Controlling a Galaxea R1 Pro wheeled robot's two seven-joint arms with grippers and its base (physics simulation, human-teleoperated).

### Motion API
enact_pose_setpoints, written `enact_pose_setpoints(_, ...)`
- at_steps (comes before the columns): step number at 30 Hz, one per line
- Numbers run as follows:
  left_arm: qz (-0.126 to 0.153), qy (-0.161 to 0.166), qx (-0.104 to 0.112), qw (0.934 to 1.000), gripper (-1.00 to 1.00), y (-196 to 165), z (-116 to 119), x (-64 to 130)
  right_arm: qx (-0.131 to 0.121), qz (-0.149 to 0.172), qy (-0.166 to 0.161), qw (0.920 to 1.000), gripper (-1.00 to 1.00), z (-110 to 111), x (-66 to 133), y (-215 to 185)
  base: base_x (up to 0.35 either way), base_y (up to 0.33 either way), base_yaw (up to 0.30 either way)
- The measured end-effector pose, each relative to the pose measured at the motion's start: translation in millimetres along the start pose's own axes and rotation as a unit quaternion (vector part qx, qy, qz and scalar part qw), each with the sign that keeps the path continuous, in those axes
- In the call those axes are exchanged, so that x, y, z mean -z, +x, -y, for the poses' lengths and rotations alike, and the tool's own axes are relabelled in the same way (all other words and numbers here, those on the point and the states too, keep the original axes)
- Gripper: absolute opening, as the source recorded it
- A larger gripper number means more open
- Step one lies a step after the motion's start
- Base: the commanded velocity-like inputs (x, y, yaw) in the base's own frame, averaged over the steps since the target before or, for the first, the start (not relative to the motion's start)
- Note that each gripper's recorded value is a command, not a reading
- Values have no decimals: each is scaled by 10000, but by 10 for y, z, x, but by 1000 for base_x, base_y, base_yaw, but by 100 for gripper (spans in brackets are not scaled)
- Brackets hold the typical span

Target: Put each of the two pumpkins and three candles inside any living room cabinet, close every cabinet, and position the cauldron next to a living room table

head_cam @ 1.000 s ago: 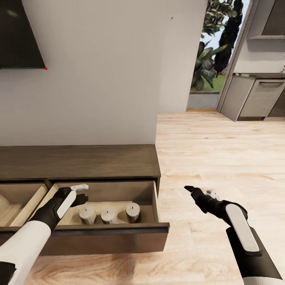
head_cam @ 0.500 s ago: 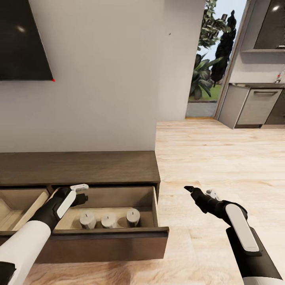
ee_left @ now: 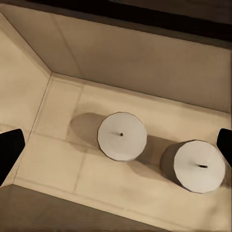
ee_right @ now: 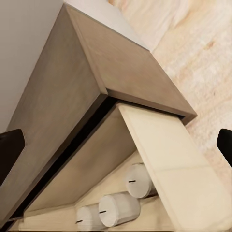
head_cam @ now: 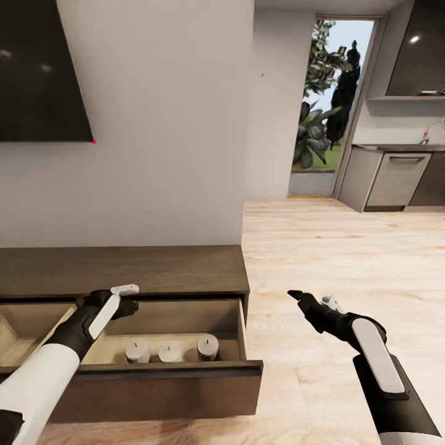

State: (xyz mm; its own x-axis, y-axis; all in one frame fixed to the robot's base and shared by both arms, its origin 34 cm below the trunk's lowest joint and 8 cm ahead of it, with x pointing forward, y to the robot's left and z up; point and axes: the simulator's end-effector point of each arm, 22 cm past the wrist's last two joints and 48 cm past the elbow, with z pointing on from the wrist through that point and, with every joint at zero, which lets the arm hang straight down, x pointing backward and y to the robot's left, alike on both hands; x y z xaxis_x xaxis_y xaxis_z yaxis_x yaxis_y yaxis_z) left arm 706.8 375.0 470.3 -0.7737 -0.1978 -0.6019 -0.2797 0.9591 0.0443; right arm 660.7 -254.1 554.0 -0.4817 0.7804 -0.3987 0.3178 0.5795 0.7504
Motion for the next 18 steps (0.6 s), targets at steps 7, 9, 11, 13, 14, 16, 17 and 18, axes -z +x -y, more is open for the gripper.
enact_pose_setpoints(7, 93, 32, -17, 10000, 100, -122, -1, 168, 30, 75, -107, 9999, 100, -117, 101, -59, -287, 0, 0)
enact_pose_setpoints(9, 181, 93, -65, 9998, 100, -227, 44, 282, 42, 99, -142, 9998, 100, -153, 134, -78, -332, 0, 0)
enact_pose_setpoints(11, 251, 123, -78, 9996, 100, -294, 62, 357, 49, 121, -180, 9998, 100, -191, 166, -96, -335, 0, 0)
enact_pose_setpoints(13, 328, 166, -99, 9993, 100, -372, 88, 447, 16, 118, -256, 9996, 100, -244, 200, -105, -336, 0, 0)
enact_pose_setpoints(14, 384, 192, -111, 9990, 100, -421, 106, 501, -28, 94, -322, 9994, 100, -283, 218, -99, -337, 0, 0)
enact_pose_setpoints(16, 458, 221, -118, 9986, 100, -481, 124, 572, -66, 82, -402, 9991, 100, -336, 251, -104, -337, 0, 0)
enact_pose_setpoints(17, 499, 237, -122, 9984, 100, -515, 133, 612, -92, 72, -448, 9989, 100, -365, 269, -106, -338, 0, 0)
enact_pose_setpoints(18, 534, 247, -123, 9982, 100, -542, 136, 646, -105, 71, -482, 9988, 100, -387, 287, -112, -338, 0, 0)
